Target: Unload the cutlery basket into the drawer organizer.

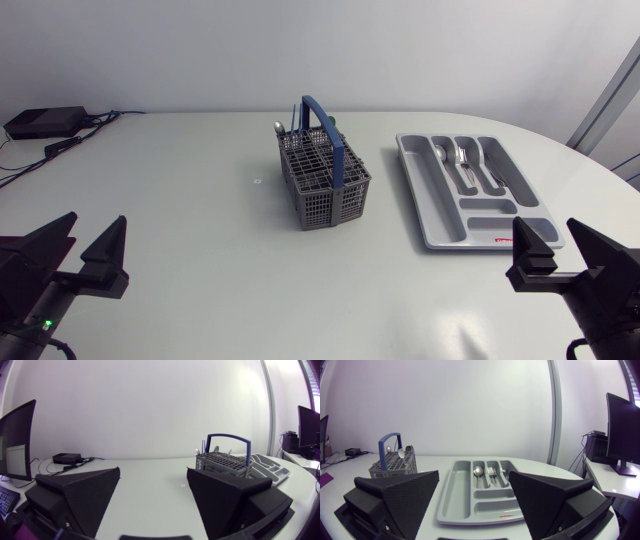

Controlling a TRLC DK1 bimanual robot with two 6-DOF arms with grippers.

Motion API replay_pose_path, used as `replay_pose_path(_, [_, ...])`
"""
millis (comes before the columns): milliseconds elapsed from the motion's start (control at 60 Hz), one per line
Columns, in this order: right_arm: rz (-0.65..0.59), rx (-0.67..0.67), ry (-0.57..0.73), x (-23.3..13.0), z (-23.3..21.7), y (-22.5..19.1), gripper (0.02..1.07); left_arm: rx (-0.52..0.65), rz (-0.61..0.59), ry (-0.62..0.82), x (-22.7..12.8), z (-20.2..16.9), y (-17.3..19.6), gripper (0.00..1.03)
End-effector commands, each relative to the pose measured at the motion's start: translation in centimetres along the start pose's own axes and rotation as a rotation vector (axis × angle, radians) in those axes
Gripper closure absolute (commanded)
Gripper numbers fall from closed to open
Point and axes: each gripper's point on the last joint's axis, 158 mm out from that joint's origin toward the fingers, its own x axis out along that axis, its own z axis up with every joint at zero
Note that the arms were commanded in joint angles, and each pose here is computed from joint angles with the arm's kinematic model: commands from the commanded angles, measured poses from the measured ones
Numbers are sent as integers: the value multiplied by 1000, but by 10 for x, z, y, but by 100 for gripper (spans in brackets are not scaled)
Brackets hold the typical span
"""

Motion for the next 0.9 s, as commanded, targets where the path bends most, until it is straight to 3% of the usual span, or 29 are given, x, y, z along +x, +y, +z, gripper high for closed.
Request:
replay_pose_path(0, [7, 13, 19, 1, -10, 2, 6, 16, -4, 10, 1, -8, -1, 4])
replay_pose_path(533, [12, 14, 11, 1, -8, 3, 6, 17, -2, 1, 1, -6, -1, 4])
replay_pose_path(783, [42, 11, -39, -1, 11, 11, 6, 15, -22, -67, -6, 41, -6, 4])
replay_pose_path(883, [64, 11, -43, -1, 21, 16, 6, 7, -52, -23, 1, 56, -12, 4])
